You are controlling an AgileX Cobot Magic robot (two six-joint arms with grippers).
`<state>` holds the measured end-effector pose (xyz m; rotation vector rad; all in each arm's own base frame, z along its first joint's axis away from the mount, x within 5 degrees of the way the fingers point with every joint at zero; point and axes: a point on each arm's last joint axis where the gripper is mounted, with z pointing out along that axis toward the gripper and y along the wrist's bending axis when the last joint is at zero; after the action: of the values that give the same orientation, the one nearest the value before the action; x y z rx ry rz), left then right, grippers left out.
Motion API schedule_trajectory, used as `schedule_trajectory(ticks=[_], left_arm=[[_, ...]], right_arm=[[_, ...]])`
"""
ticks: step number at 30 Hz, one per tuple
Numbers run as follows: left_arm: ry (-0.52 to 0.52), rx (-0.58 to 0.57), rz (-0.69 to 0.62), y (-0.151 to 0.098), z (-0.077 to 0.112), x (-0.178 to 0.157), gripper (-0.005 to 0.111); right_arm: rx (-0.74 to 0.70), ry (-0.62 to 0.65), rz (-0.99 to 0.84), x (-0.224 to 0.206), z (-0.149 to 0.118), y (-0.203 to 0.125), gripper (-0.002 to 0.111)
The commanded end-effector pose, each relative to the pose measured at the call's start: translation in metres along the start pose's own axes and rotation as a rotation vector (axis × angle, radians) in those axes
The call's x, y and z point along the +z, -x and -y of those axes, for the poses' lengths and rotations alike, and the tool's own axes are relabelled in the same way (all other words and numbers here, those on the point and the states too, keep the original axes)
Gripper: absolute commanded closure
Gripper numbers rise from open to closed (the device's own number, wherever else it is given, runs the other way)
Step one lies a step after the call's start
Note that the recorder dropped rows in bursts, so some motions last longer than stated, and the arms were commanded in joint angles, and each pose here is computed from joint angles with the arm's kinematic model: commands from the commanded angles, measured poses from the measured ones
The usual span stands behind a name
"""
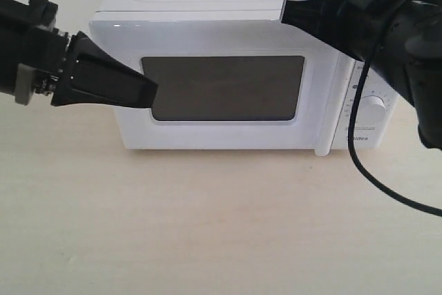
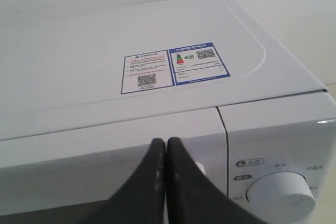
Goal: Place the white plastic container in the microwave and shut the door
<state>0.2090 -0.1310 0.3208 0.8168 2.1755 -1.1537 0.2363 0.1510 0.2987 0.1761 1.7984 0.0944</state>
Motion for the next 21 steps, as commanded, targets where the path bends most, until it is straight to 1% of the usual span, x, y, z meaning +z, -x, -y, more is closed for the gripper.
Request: schedule_trajectory(ticks=[1, 5, 9, 11, 14, 16, 21], left_arm=[[-0.020, 0.005, 0.082, -0.003, 0.026, -0.018, 0.102], [-0.030, 0.065, 0.170, -0.017, 0.057, -0.041, 0.102], [-0.002, 0.135, 0.255, -0.037, 0.080, -0.060, 0.102], [0.011, 0.160, 0.292, -0.049, 0.088, -0.066, 0.102], [0.019, 0.186, 0.321, -0.066, 0.095, -0.072, 0.102], [0.013, 0.172, 0.320, -0.079, 0.097, -0.071, 0.102], [0.020, 0.139, 0.331, -0.109, 0.095, -0.068, 0.102]], right_arm=[[0.001, -0.016, 0.014, -0.001, 0.002, 0.004, 0.108], [0.000, -0.014, 0.013, -0.001, 0.002, 0.004, 0.108], [0.000, -0.014, 0.013, -0.001, 0.002, 0.004, 0.108], [0.000, -0.012, 0.012, -0.001, 0.002, 0.004, 0.108], [0.000, -0.007, 0.009, -0.001, 0.002, 0.004, 0.108], [0.000, -0.007, 0.009, -0.001, 0.002, 0.004, 0.108], [0.000, -0.009, 0.010, -0.001, 0.002, 0.004, 0.108]])
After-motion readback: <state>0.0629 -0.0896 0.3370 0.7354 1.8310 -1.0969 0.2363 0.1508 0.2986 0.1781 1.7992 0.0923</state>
